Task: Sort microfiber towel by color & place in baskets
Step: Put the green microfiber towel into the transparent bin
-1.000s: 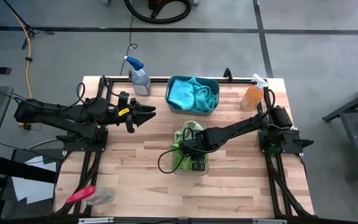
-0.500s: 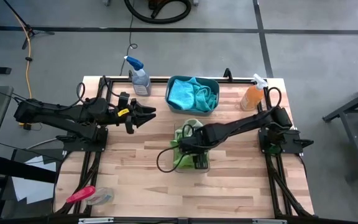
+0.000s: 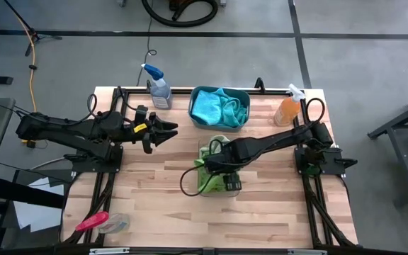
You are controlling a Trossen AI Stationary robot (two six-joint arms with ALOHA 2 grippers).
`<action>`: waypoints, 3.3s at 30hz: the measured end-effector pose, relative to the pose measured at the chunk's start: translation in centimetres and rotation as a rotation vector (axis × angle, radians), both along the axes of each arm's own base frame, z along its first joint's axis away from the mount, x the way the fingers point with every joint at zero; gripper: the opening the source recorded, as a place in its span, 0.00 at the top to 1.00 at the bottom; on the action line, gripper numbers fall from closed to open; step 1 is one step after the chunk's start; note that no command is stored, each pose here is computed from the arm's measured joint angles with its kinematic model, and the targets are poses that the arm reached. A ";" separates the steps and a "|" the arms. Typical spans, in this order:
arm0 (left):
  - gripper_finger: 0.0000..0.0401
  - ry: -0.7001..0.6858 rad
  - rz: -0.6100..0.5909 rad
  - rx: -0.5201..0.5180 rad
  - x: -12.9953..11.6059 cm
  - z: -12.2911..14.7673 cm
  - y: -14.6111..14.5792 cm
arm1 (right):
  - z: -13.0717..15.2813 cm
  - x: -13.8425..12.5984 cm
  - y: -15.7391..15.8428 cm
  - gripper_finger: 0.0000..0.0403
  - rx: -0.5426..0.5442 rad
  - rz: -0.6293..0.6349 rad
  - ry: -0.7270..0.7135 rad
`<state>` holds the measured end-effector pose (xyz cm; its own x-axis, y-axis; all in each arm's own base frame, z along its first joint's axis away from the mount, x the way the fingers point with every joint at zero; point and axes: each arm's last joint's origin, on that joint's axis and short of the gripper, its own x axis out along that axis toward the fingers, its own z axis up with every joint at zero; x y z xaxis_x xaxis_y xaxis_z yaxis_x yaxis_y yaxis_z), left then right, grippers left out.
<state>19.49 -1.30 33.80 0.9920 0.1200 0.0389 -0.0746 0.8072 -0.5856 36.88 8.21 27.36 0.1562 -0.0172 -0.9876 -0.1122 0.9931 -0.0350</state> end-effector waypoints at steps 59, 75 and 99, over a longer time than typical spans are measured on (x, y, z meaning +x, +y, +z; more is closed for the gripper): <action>0.51 -0.019 0.047 0.014 0.0 0.2 0.1 | -3.6 -7.2 -1.8 0.99 0.058 -0.293 -0.307; 0.51 -0.014 0.048 0.023 0.0 0.2 0.1 | -1.9 -8.1 -2.1 0.99 -0.049 -0.298 -0.174; 0.51 -0.014 0.047 0.022 0.0 0.2 0.1 | -0.2 -4.7 -2.9 0.99 -0.009 -0.323 -0.427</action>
